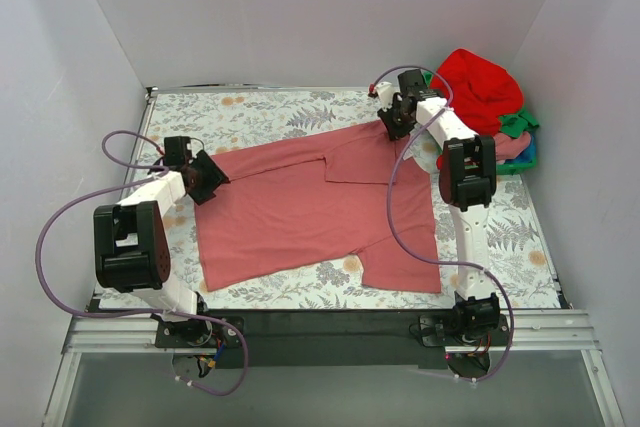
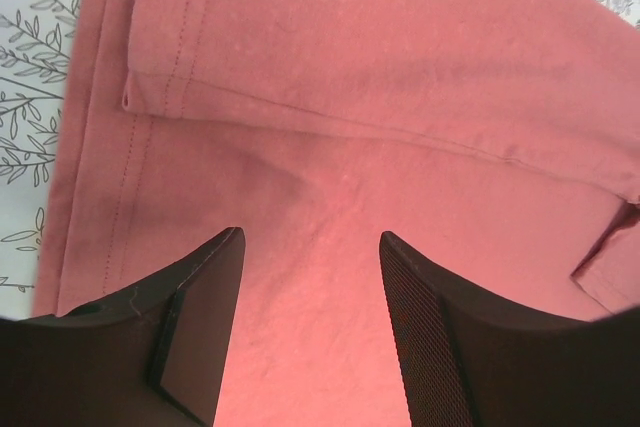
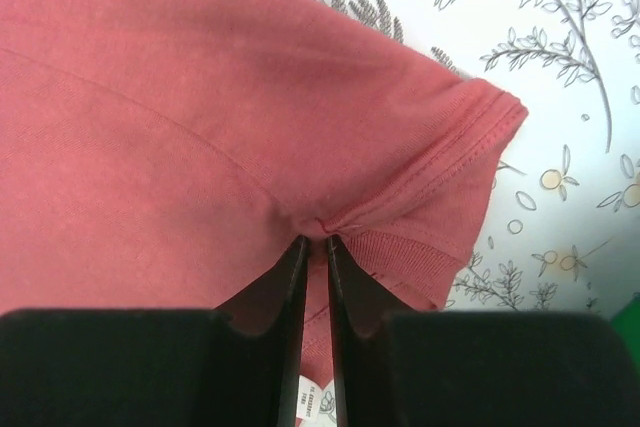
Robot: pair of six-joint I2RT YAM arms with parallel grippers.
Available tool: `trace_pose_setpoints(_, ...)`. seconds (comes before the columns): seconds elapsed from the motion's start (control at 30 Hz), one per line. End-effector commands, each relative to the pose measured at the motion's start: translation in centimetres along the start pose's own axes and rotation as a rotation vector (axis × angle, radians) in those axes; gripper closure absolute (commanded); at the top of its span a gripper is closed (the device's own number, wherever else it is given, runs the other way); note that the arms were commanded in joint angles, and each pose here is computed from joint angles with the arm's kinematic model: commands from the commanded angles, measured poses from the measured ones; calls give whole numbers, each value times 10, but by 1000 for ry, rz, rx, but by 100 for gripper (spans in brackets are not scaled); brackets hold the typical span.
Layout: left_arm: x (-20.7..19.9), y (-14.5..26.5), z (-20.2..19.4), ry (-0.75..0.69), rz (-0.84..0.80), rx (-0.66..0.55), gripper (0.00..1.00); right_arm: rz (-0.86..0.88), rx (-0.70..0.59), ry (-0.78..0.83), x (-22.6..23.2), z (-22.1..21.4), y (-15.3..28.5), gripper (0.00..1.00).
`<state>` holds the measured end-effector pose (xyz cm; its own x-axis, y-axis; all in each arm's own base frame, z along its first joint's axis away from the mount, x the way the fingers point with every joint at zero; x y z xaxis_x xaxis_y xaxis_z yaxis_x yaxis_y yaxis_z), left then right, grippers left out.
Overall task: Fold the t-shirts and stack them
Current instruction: Fold the tshirt
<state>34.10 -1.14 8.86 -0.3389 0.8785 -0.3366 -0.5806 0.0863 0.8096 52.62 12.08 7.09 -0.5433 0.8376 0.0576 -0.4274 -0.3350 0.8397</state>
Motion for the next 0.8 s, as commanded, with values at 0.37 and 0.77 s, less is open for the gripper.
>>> trace_pose_setpoints(0.37, -19, 11, 57, -25, -25, -109, 45, -184, -28, 41, -31, 25, -22, 82)
trace_pose_setpoints(0.77, -47, 55, 22, -46, -324, -48, 31, -172, -161, 77, -22, 58, 18, 76)
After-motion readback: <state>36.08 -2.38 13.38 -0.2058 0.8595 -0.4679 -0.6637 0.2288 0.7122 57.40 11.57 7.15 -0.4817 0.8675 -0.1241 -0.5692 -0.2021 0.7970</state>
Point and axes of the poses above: each gripper's point midway between its finger pads, its own y axis back along the fingers, its own x axis along the line the jaws close on, z = x × y, the point moved 5 cm from there along y, back along the fingers, and after that the axes turned 13 degrees about -y, right-handed, at the moved point
